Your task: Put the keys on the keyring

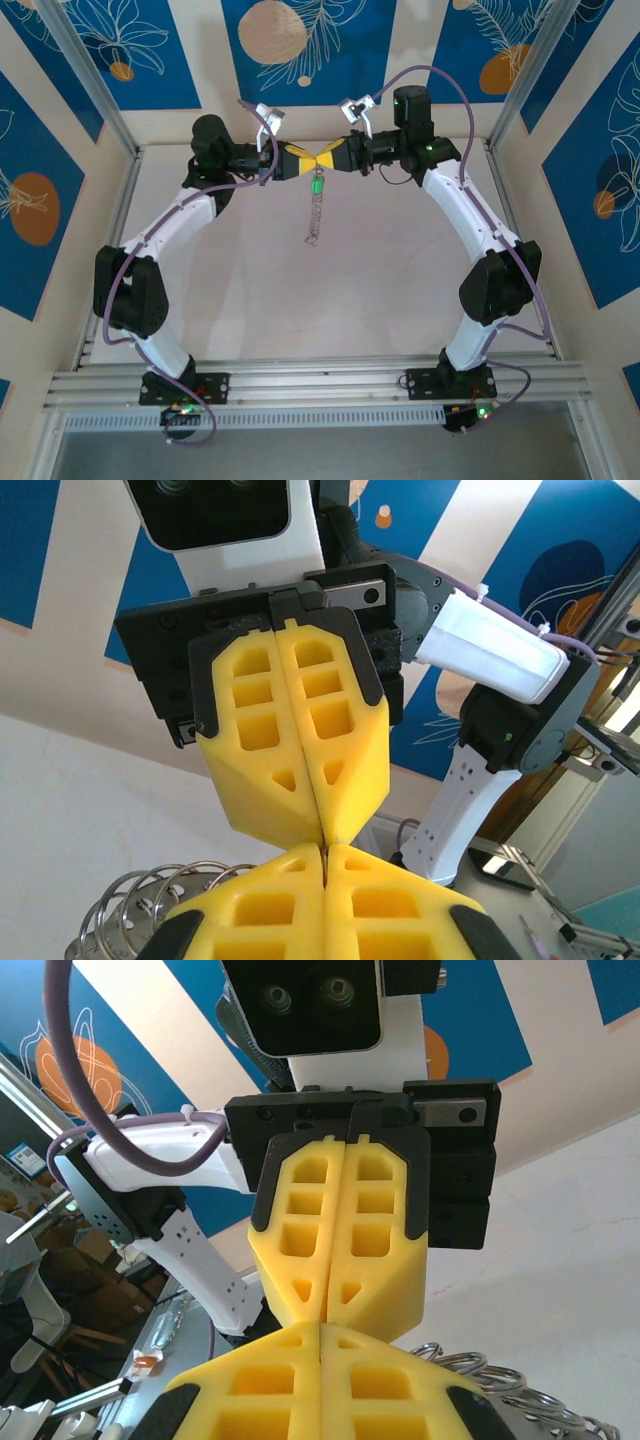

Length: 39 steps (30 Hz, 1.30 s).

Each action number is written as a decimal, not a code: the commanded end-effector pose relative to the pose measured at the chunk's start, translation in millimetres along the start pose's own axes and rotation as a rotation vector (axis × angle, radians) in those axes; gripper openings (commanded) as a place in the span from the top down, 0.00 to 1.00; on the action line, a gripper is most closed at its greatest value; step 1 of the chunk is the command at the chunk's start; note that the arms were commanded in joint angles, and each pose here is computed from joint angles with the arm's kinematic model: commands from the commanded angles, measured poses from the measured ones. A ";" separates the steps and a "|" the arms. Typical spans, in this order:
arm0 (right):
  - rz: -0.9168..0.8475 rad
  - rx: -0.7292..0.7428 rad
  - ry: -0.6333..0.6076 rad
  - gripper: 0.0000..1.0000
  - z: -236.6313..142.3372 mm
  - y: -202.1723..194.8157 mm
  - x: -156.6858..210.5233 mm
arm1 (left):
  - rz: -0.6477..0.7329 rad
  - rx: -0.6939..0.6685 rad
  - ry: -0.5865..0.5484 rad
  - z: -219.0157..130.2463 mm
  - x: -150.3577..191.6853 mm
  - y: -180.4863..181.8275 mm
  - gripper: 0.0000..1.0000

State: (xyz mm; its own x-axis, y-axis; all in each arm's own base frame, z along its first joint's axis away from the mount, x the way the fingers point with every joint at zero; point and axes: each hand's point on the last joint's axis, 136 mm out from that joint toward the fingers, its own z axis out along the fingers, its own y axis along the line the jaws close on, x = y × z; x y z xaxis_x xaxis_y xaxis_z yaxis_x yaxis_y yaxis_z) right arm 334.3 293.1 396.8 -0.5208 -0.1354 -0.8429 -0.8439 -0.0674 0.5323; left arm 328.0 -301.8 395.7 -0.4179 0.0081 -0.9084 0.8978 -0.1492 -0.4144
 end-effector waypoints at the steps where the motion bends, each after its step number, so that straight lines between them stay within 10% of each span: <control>1: -0.032 0.019 -0.015 1.00 1.1 4.3 -10.4 | 0.058 0.081 0.037 7.3 5.8 -20.1 1.00; 27: -0.029 0.050 -0.032 1.00 0.5 2.0 -14.2 | 0.065 -0.025 0.120 15.9 32.3 -17.7 1.00; 32: -0.052 0.082 -0.104 0.69 -20.6 10.5 -24.6 | 0.087 -0.093 0.090 18.1 23.4 -13.2 1.00; 39: -0.047 0.240 -0.238 0.62 -46.2 5.5 -2.8 | 0.116 -0.141 -0.027 15.3 2.4 -18.2 1.00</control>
State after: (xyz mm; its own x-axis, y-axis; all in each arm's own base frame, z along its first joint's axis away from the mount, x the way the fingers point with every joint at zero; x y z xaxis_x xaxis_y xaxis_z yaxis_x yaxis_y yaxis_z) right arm 337.3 256.2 392.4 -0.5279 0.0112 -0.8492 -0.8438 0.1068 0.5259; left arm 315.1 -321.0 363.6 -0.3979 0.0644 -0.9152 0.9166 -0.0152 -0.3996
